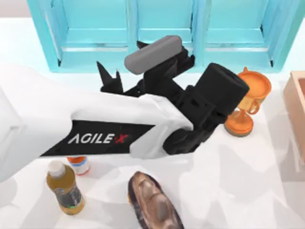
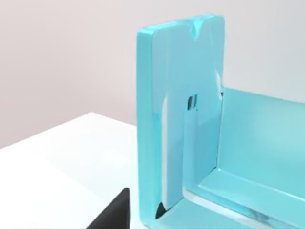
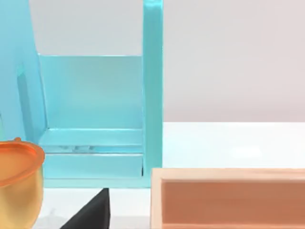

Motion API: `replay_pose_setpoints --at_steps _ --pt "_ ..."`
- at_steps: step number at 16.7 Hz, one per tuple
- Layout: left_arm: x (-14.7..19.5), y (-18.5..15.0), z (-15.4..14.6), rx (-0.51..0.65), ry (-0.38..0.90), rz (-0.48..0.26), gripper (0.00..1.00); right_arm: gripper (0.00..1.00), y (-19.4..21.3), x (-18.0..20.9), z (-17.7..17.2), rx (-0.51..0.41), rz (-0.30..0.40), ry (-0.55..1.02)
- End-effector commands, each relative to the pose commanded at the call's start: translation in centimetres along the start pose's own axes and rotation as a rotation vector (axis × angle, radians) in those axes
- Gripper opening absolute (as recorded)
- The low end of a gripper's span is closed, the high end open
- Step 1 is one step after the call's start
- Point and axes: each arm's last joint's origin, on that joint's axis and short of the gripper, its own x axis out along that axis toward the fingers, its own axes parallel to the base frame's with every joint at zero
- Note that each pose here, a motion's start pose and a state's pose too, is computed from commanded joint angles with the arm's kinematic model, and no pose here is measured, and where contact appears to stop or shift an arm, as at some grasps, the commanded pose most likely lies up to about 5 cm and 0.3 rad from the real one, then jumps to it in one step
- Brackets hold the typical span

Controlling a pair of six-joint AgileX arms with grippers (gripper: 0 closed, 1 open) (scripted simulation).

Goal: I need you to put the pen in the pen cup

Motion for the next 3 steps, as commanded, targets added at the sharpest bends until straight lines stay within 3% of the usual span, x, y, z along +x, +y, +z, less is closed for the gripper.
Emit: replay_pose_setpoints --at_steps 3 --pt "0.0 0.0 0.0 0.0 0.0 0.0 1.0 1.0 0.0 0.0 0.0 0.0 0.0 0.0"
